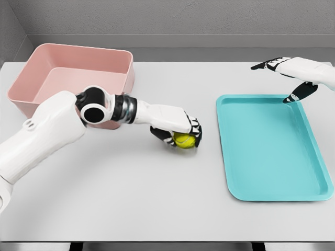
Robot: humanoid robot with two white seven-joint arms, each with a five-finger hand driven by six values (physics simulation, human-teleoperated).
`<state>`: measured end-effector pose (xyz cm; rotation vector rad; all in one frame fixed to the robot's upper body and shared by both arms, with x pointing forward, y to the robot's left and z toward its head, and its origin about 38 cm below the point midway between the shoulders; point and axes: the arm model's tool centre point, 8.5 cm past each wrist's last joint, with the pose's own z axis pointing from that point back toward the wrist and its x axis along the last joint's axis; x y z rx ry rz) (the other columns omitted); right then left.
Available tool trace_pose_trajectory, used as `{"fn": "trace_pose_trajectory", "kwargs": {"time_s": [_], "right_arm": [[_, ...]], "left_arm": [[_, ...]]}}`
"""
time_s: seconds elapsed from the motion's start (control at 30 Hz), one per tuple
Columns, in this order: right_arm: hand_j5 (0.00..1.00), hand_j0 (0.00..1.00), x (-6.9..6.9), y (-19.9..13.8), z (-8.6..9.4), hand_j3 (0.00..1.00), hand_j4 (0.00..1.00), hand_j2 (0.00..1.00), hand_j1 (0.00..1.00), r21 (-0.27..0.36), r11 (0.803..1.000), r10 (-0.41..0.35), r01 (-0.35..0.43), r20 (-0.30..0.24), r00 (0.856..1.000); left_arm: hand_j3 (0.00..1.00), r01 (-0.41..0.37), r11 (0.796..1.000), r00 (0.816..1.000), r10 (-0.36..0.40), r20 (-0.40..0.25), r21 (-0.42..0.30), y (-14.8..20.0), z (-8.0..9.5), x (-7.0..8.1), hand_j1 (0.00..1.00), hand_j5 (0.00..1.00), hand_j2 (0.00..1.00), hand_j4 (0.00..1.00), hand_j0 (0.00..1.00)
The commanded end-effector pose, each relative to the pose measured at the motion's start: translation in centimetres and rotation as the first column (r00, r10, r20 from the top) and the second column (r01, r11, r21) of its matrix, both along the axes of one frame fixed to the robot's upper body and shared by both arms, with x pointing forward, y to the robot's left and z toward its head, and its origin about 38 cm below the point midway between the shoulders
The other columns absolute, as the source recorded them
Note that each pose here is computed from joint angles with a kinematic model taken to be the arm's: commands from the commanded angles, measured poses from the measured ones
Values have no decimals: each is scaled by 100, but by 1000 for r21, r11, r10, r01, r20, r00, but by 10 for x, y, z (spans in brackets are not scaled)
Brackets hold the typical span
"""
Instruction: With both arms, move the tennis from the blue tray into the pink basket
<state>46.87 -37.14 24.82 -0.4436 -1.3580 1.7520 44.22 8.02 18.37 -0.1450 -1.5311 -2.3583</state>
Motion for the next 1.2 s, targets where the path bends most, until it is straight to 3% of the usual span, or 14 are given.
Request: {"fn": "trace_pose_trajectory", "kwargs": {"time_s": [0.0,0.23,0.6,0.67,0.7,0.9,0.97,1.17], "right_arm": [[100,100,0,0,1,100,100,100,100,5,1000,-3,3,0,1000],[100,100,0,0,0,100,100,100,100,4,1000,-1,1,-1,1000],[100,100,0,0,1,100,100,100,100,5,1000,-2,2,1,1000],[100,100,0,0,1,100,100,100,100,5,1000,-2,2,1,1000],[100,100,0,0,1,100,100,100,100,5,1000,-2,2,1,1000],[100,100,0,0,1,100,100,100,100,5,1000,-2,2,1,1000],[100,100,0,0,1,100,100,100,100,5,1000,0,0,1,1000],[100,100,0,0,1,100,100,100,100,5,1000,-2,2,1,1000]], "left_arm": [[49,-17,999,1000,17,-1,-37,9,12,2,49,49,49,49,49],[49,-121,991,991,124,52,-57,59,53,28,49,49,49,49,49],[50,-240,968,965,246,96,-70,110,79,48,50,50,50,50,50],[49,-297,953,949,301,92,-57,127,80,60,49,49,49,49,49],[50,-315,947,942,321,104,-69,136,88,62,50,50,50,50,50],[50,-425,904,901,427,78,-43,171,81,79,50,50,50,50,50],[50,-504,863,861,505,57,-24,196,76,92,50,50,50,50,50],[50,-620,785,785,619,10,22,237,56,103,50,50,50,50,50]]}}
